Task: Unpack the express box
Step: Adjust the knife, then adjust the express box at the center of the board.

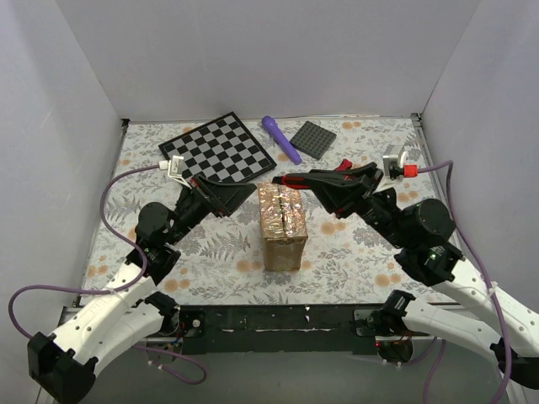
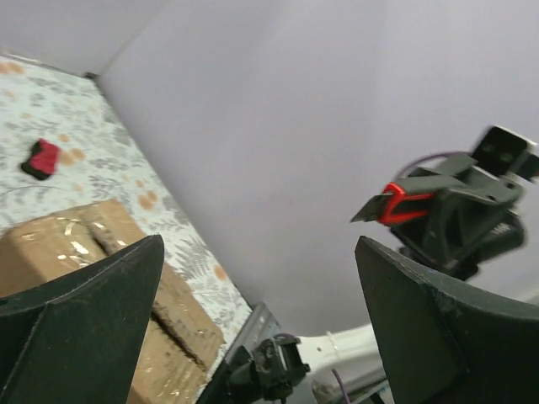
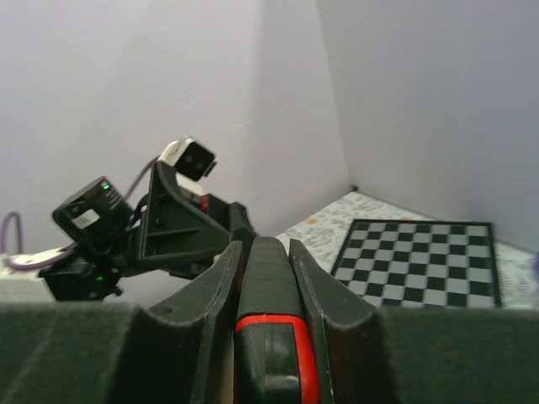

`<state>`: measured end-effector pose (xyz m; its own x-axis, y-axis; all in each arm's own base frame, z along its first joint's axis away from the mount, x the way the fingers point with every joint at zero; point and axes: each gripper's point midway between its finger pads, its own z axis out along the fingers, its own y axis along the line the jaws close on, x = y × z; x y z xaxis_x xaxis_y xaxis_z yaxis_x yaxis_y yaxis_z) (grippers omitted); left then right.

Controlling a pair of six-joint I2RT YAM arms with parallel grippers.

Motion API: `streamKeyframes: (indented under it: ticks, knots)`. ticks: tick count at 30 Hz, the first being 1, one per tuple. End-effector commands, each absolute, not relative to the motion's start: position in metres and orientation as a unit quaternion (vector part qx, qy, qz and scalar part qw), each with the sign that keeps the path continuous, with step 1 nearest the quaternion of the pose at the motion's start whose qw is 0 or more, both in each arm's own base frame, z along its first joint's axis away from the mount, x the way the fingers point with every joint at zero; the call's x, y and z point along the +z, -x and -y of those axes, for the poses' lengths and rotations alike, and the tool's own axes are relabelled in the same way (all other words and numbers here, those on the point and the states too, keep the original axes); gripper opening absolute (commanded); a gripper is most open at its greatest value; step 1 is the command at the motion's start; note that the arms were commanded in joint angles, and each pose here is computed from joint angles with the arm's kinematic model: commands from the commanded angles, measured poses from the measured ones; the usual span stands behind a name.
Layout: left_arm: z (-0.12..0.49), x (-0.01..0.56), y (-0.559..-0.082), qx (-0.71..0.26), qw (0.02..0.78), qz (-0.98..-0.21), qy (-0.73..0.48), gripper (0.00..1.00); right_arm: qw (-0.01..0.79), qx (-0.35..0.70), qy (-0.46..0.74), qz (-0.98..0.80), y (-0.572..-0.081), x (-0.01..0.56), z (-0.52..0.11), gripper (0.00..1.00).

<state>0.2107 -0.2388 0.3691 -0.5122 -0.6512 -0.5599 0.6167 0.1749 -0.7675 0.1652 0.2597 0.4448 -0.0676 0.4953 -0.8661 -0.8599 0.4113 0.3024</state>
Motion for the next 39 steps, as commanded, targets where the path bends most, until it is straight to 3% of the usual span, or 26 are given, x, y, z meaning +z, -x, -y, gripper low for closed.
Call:
streamKeyframes:
  ticks: [1, 5, 11, 16, 27, 33, 39]
  knots:
    - [0.210, 0.330, -0.242, -0.502, 0.534, -0.677, 0.069, 0.98, 0.712, 0.375, 0.174, -0.568, -0.184, 0.452, -0.215, 0.01]
    - [0.201, 0.302, -0.244, -0.444, 0.520, -0.726, 0.066, 0.98, 0.693, 0.254, 0.170, -0.653, -0.201, 0.417, -0.180, 0.01]
    - [0.227, 0.259, -0.233, -0.444, 0.420, -0.791, 0.020, 0.93, 0.614, 0.147, 0.175, -0.756, -0.216, 0.342, -0.165, 0.01]
    - [0.243, 0.243, -0.212, -0.466, 0.357, -0.809, -0.038, 0.82, 0.531, 0.140, 0.193, -0.813, -0.210, 0.273, -0.179, 0.01]
    - [0.263, 0.249, -0.204, -0.503, 0.331, -0.792, -0.104, 0.53, 0.452, 0.192, 0.251, -0.834, -0.173, 0.213, -0.222, 0.01]
    - [0.267, 0.250, -0.212, -0.503, 0.337, -0.789, -0.110, 0.52, 0.436, 0.214, 0.270, -0.832, -0.157, 0.196, -0.248, 0.01]
    - [0.264, 0.255, -0.223, -0.485, 0.361, -0.790, -0.107, 0.61, 0.438, 0.239, 0.277, -0.821, -0.154, 0.196, -0.265, 0.01]
